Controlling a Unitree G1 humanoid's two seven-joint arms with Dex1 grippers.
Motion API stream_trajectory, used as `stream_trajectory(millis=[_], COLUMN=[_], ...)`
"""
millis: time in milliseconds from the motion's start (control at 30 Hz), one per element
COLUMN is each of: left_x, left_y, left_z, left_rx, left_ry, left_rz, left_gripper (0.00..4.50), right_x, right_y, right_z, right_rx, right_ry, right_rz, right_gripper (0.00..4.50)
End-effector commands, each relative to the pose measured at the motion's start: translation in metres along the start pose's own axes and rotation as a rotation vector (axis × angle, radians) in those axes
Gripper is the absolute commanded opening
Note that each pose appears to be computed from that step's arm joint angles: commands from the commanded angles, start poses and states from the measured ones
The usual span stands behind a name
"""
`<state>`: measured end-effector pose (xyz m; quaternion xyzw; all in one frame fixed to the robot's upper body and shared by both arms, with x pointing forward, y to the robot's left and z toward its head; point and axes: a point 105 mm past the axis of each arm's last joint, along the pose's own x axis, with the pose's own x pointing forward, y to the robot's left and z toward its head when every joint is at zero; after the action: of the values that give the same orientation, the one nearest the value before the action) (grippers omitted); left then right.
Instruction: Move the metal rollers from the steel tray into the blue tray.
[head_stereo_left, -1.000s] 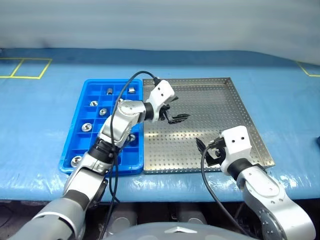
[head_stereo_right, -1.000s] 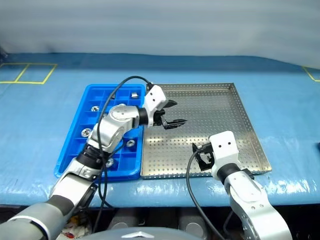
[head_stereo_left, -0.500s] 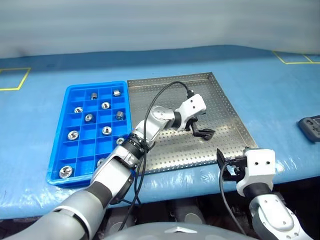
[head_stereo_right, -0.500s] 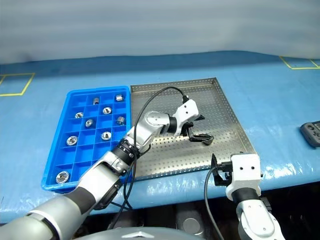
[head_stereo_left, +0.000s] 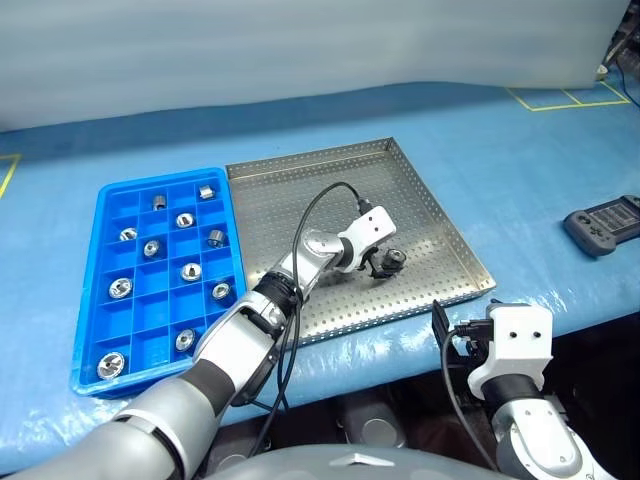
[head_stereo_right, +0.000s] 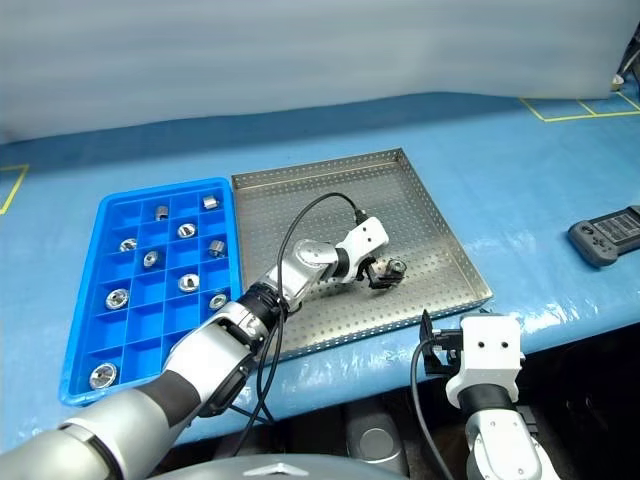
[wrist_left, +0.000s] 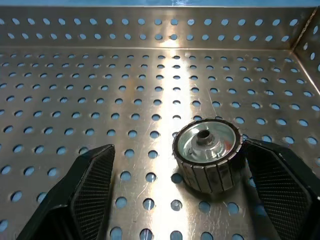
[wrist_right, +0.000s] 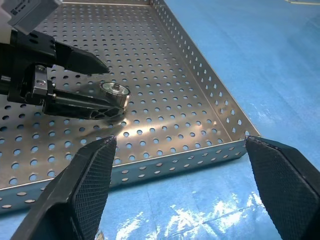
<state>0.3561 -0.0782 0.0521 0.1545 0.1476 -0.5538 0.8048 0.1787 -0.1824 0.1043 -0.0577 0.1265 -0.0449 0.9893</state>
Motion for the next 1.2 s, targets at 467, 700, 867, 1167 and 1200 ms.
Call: stream_trajectory(millis=[467, 700, 867, 1167, 1200], left_x=[0.031, 0.028, 0.022, -0.019, -0.027], left_y=[-0.060, -0.058, -0.048, -0.005, -0.002], left_z=[0.033, 0.026, 0.030, 0.069, 0.073], left_rx=[-0.073, -0.113, -0.121, -0.120, -0.116], left_ry=[-0.131, -0.116, -0.140, -0.291, -0.311], left_rz=[-0.178, -0.183, -0.155, -0.035, -0.021], left_gripper=[3.55, 1.66, 1.66, 1.66, 1.66], right_x=[0.002, 0.005, 0.008, 0.021, 0.023], right_y=[0.004, 0.006, 0.010, 0.038, 0.042], right_z=[0.020, 0.023, 0.026, 0.043, 0.045], right_rx=[0.035, 0.028, 0.016, -0.069, -0.082], right_ry=[-0.057, -0.057, -0.062, -0.089, -0.092], right_rz=[-0.001, 0.018, 0.046, 0.250, 0.276], right_gripper=[4.33, 4.33, 4.33, 4.33, 4.33])
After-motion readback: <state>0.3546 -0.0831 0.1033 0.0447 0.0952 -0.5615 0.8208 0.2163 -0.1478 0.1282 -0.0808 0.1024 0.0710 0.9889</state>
